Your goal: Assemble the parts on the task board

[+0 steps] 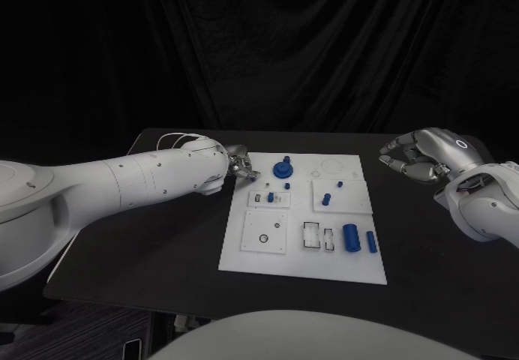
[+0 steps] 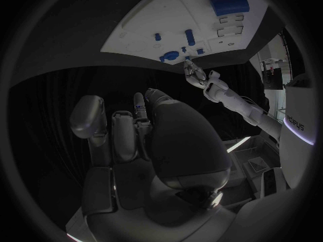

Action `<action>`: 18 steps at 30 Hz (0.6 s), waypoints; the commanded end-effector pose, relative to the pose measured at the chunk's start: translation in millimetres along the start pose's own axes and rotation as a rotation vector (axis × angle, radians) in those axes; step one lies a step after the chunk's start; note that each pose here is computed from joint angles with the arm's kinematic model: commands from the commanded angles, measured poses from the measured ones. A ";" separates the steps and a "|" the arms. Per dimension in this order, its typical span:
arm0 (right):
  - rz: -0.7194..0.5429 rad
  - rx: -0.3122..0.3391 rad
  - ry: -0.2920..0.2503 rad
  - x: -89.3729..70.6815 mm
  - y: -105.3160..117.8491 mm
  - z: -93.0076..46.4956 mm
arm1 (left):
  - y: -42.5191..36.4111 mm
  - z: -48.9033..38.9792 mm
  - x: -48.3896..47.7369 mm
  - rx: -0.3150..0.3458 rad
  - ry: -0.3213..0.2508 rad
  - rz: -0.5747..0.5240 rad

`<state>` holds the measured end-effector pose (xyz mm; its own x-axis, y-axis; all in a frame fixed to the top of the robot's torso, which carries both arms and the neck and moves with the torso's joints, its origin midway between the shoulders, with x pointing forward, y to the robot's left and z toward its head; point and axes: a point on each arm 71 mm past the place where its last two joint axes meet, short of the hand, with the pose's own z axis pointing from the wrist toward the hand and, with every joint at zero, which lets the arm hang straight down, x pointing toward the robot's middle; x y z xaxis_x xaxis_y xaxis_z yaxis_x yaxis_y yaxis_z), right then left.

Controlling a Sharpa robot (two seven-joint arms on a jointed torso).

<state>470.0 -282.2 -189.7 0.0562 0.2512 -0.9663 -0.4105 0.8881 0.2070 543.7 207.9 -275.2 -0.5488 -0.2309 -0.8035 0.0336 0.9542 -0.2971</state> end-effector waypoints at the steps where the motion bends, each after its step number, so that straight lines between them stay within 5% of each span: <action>1: -0.002 0.019 0.000 0.3 -1.6 -0.8 | -3.3 -0.3 2.1 0.029 0.005 0.000; 18: -0.002 0.023 0.000 0.1 -2.0 -1.2 | -1.0 -1.4 2.7 0.021 0.011 0.000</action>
<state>469.8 -283.1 -189.7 0.0561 0.2512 -0.9663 -0.4054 0.8902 0.2079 542.2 208.4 -275.4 -0.5513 -0.2306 -0.8018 0.0396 0.9527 -0.3013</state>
